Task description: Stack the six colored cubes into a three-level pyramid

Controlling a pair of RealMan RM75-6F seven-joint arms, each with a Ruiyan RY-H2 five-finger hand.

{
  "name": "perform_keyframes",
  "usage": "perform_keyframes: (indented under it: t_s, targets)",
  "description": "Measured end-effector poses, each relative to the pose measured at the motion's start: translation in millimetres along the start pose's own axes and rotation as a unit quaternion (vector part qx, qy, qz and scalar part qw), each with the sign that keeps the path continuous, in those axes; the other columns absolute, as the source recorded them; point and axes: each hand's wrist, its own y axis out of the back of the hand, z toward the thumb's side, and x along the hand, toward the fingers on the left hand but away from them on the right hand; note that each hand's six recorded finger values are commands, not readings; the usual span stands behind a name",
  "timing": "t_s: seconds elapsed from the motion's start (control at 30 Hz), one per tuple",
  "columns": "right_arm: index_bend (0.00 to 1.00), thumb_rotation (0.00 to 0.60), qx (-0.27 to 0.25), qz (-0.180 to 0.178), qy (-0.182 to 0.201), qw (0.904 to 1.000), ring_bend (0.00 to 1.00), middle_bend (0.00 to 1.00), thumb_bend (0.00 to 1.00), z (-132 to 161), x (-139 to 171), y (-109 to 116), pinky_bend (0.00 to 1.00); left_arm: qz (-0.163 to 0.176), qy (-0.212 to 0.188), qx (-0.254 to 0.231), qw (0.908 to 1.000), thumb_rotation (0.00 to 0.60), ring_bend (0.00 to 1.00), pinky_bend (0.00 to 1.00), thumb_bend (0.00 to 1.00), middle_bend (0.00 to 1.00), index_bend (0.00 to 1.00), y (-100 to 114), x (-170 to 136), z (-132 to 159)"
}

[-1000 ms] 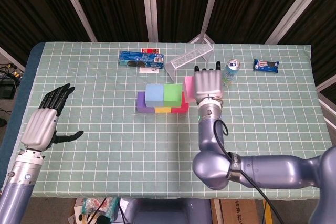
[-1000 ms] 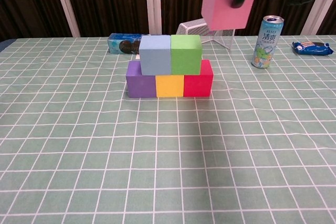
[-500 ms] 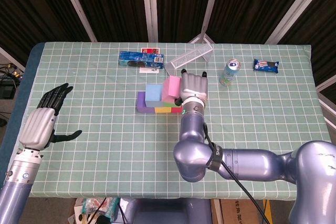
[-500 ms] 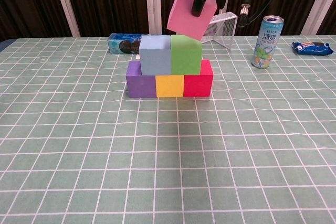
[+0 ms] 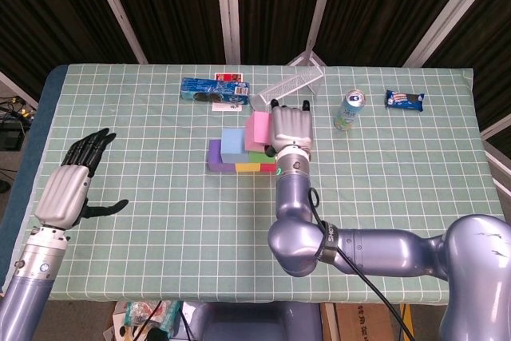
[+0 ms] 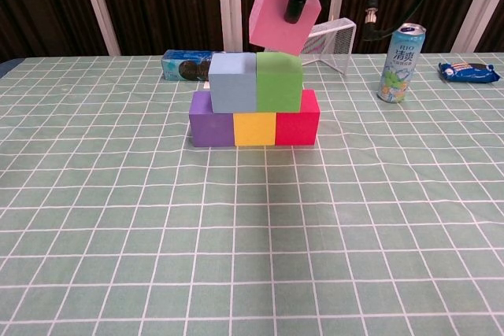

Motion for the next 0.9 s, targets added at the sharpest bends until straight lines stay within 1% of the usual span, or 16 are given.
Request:
perform_keyframes:
  t_s: [0.1, 0.23, 0.5, 0.63, 0.9]
  targets:
    - [0.16, 0.600, 0.023, -0.009, 0.000, 0.9997, 0.30, 0.42, 0.31, 1.1, -3.5, -2.9, 0.00, -0.002, 0.001, 0.001, 1.0000, 0.600, 0.00, 0.05, 0.15, 0.00, 0.00, -1.1, 0.4, -0.2]
    - [0.16, 0.600, 0.045, -0.010, -0.012, 0.9989, 0.30, 0.42, 0.31, 4.7, -7.7, -4.9, 0.00, -0.001, 0.003, 0.000, 1.0000, 0.600, 0.00, 0.05, 0.15, 0.00, 0.00, -0.9, 1.1, -0.6]
    - [0.16, 0.600, 0.101, -0.016, -0.037, 0.9941, 0.30, 0.42, 0.31, 22.5, -4.1, 2.1, 0.02, -0.002, 0.007, -0.005, 1.0000, 0.600, 0.00, 0.05, 0.15, 0.00, 0.00, 0.2, 2.8, -3.0]
    - [0.16, 0.600, 0.112, -0.013, -0.045, 0.9926, 0.30, 0.42, 0.31, 34.9, 2.2, 5.4, 0.04, -0.004, 0.007, -0.008, 0.9999, 0.600, 0.00, 0.05, 0.15, 0.00, 0.00, 0.3, 3.6, -3.4]
    - [0.16, 0.600, 0.127, 0.003, -0.057, 0.9902, 0.30, 0.42, 0.31, 45.3, 6.4, -5.5, 0.05, -0.006, 0.007, -0.012, 0.9999, 0.600, 0.00, 0.05, 0.15, 0.00, 0.00, 2.0, 3.6, -4.1]
